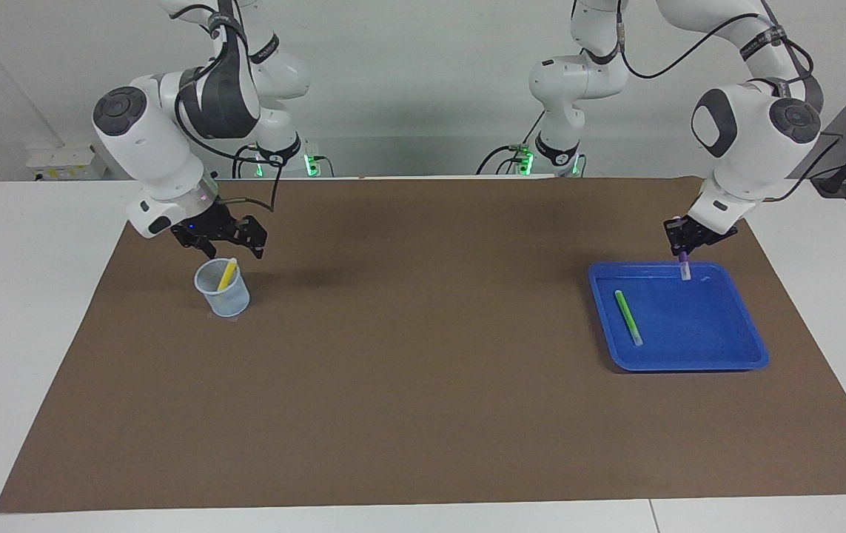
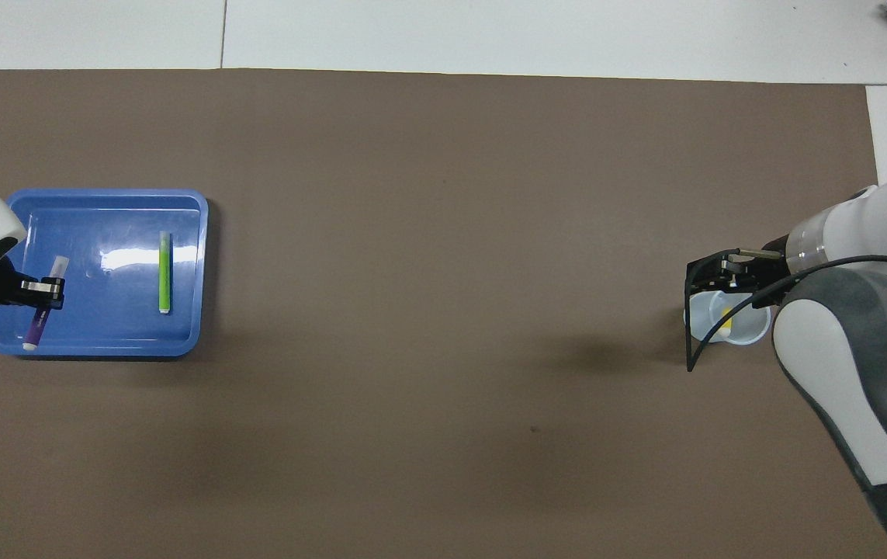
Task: Right arm passes pens to left for tray arrangement
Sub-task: 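Place the purple pen in the tray while the right gripper reaches the cup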
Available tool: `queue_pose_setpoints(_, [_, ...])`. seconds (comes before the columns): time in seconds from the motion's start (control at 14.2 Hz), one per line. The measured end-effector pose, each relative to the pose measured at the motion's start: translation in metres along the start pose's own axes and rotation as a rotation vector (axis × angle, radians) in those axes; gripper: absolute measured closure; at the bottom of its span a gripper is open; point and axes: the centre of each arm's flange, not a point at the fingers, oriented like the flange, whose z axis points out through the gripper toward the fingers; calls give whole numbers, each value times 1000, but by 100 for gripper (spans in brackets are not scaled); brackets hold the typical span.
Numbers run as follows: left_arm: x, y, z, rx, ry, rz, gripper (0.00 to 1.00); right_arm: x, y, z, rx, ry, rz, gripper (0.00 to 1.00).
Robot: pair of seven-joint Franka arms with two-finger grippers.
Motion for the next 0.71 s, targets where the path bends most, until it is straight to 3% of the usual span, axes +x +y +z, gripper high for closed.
queue_pose_setpoints(0.35, [26,-1,52,5,23,6,82,-4,32,43,-16,-51,221,2])
queue_pose_setpoints(0.42, [30,-1,61,6,25,8,82,-4,44,52,-16,-56,252,8])
queue_pose_setpoints(0.71, [42,2,87,7,35,14,82,-6,63,69,-20,-72,315,10])
